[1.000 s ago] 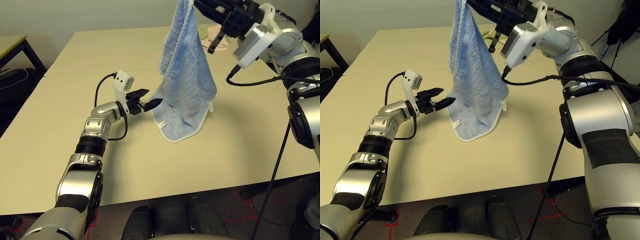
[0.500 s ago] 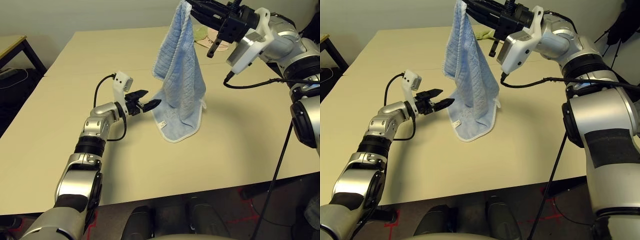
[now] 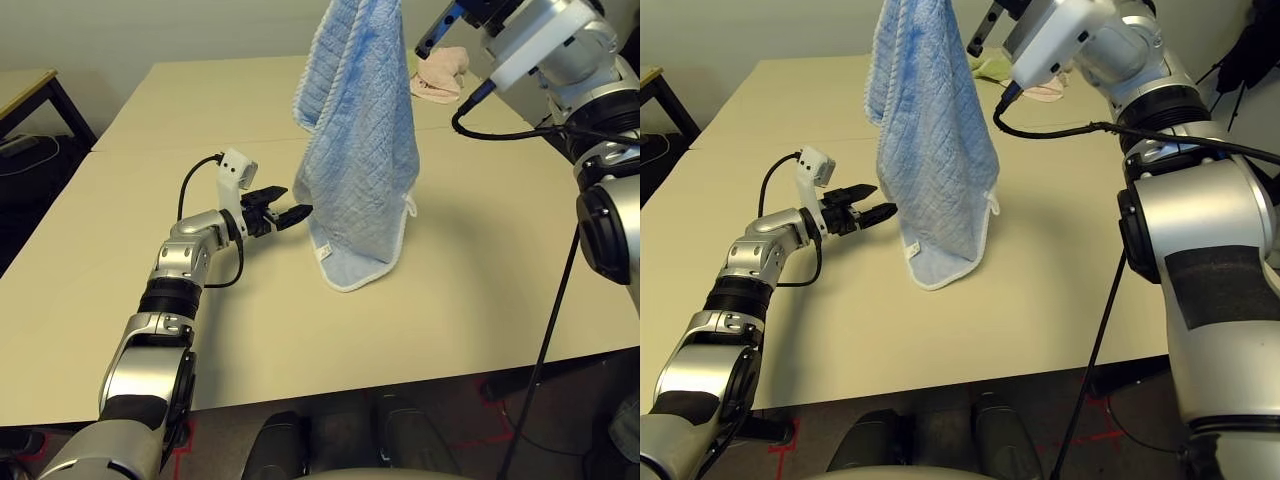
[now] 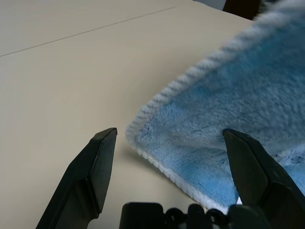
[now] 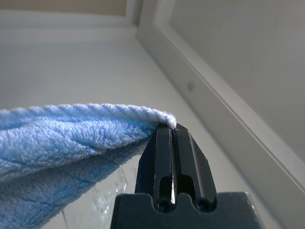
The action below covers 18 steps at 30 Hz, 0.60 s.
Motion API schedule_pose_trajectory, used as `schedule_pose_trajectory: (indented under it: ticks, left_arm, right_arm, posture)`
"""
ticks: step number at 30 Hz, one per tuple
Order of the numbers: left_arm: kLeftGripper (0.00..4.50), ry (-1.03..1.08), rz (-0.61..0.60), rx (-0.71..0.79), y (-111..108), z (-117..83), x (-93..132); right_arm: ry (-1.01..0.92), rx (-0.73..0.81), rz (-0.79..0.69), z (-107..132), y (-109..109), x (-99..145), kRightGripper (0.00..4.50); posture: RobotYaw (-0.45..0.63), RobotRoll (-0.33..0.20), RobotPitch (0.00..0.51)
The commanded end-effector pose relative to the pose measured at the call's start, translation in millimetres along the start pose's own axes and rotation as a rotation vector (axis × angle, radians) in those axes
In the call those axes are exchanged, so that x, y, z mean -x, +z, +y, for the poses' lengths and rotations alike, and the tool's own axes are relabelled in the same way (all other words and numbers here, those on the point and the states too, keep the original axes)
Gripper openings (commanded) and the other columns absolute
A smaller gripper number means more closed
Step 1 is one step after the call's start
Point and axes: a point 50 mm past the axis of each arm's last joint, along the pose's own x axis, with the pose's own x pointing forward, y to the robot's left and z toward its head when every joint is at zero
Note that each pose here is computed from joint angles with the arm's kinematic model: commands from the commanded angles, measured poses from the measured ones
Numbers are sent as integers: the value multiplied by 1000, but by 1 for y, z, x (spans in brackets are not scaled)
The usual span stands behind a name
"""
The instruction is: Fold the towel and set it aside.
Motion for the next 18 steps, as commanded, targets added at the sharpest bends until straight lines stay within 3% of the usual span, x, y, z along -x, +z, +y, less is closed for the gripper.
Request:
schedule_pose_trajectory:
  ticks: [1,6,13,18]
  left_arm:
    - [4500,-6,17,-1,0,2,3]
    - [4500,-137,102,74,-4,-7,16]
    - [4500,104,39,-67,2,11,6]
    - [4500,157,-8,-104,10,16,-9]
  right_arm:
    - [72,78,-35,-16,5,-6,41]
    - [146,76,-15,-5,2,0,41]
    - [283,141,-76,6,7,0,41]
    - [299,156,-78,9,7,1,41]
  posture:
    - [32,0,2]
    - [51,0,2]
    - [71,0,0]
    - [70,0,0]
